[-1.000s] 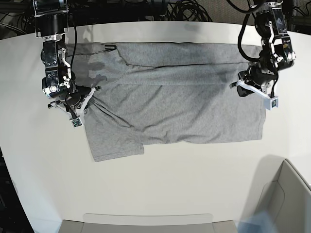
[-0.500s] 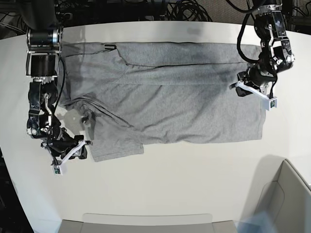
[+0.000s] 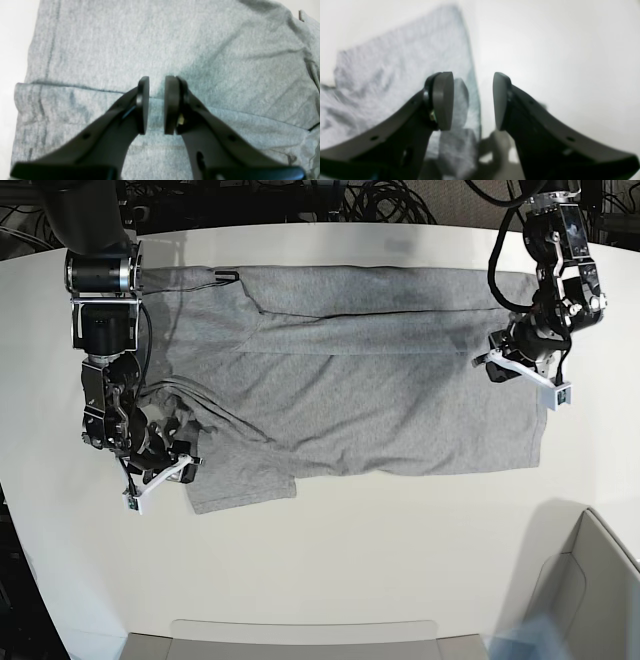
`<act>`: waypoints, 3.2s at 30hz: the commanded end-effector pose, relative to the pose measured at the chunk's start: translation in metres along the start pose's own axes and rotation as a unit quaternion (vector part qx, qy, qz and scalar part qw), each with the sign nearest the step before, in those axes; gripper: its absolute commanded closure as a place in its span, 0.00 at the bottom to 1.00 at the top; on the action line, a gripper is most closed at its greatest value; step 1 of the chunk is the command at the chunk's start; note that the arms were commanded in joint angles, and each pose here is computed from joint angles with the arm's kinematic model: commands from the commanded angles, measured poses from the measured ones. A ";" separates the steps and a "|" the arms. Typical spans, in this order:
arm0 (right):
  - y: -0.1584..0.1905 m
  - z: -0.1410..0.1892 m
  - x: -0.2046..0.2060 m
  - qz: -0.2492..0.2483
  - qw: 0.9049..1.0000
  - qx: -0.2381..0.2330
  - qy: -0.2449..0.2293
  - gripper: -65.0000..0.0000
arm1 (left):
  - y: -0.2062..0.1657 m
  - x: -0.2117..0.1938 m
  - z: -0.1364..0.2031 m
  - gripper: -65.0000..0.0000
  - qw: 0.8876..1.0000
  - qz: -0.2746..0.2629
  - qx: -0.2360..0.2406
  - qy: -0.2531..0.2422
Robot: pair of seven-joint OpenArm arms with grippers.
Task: Fold the T-shirt properly
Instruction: 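Move the right gripper down the shirt's side to the sleeve, then move the left gripper down the opposite side edge and pinch it, then lift both side edges and fold them toward the collar fold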
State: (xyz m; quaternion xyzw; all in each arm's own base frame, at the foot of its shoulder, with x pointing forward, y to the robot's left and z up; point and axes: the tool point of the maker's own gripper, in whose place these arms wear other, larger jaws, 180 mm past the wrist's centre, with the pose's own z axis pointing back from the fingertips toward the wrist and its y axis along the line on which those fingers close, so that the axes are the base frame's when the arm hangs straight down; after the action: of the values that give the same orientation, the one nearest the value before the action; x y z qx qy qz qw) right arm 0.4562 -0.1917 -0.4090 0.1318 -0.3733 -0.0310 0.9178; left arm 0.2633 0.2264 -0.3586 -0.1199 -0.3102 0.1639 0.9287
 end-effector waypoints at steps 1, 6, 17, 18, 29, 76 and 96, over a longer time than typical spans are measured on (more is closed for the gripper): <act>0.007 0.002 0.019 0.011 1.000 0.017 -0.016 0.61 | -0.004 0.012 0.004 0.82 1.000 -0.006 -0.005 -0.018; 0.019 -0.005 0.012 0.005 0.999 0.032 -0.013 0.61 | -0.004 0.012 0.004 0.82 1.000 -0.006 -0.005 -0.018; 0.051 -0.014 0.014 -0.003 0.998 0.060 -0.014 0.61 | 0.003 0.046 -0.015 0.78 0.999 0.022 -0.004 -0.035; 0.050 -0.014 0.015 -0.002 0.998 0.059 -0.015 0.61 | 0.003 0.054 -0.018 0.76 0.999 0.027 -0.006 -0.039; 0.032 -0.009 0.016 0.002 0.999 0.044 -0.015 0.61 | 0.070 0.168 -0.064 0.68 0.987 0.115 0.049 -0.104; 0.053 -0.012 0.039 0.110 0.992 0.048 -0.040 1.00 | 0.069 0.146 -0.124 1.00 0.994 0.030 0.075 -0.075; 0.072 0.033 0.063 0.185 0.976 0.064 -0.091 1.00 | 0.061 0.151 -0.071 1.00 0.987 0.030 0.040 -0.156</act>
State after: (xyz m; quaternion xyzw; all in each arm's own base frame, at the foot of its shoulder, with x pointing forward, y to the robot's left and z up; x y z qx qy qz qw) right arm 0.4591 -0.1360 -0.3527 0.1165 -0.4393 0.1535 0.8774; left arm 0.3970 0.3190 -0.3725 -0.0718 -0.4147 0.2239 0.8791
